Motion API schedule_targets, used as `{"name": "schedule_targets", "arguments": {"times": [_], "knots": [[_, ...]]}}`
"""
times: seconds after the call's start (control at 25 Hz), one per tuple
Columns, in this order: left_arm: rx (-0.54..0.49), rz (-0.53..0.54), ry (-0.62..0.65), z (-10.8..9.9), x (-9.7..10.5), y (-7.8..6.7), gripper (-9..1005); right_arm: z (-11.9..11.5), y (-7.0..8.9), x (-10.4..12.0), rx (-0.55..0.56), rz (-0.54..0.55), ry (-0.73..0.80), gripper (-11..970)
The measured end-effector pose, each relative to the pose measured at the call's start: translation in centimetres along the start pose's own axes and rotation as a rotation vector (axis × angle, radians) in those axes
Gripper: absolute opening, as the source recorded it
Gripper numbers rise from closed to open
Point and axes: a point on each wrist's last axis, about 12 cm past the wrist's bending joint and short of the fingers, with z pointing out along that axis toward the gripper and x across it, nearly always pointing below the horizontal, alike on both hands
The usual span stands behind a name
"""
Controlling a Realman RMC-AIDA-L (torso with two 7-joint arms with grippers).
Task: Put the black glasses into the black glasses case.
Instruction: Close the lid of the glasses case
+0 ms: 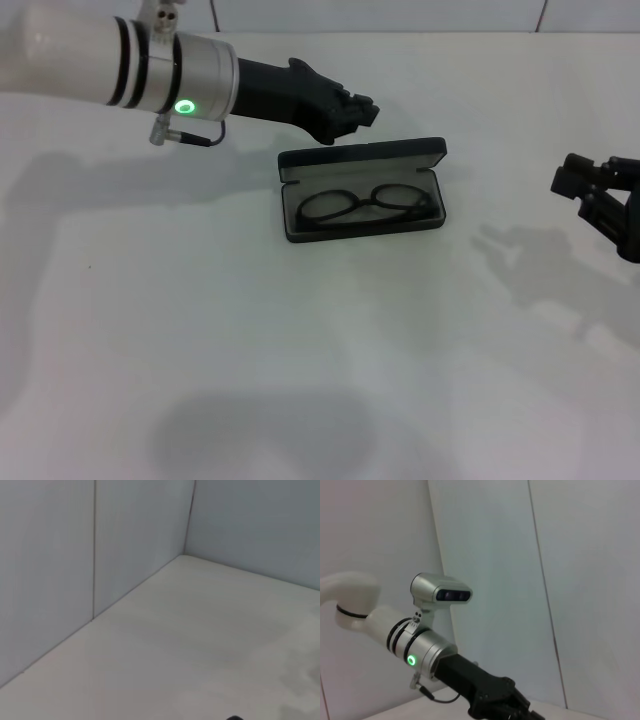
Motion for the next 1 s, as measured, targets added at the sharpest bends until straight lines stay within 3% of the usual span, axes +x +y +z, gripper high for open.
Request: {"name": "schedule_targets", "arguments": {"times": [1.0], "knots": [[-0.027, -0.027, 0.047, 1.3, 0.6, -0.4, 181, 0.8, -0.6, 0.8, 0.004, 0.019, 0.009, 229]]}}
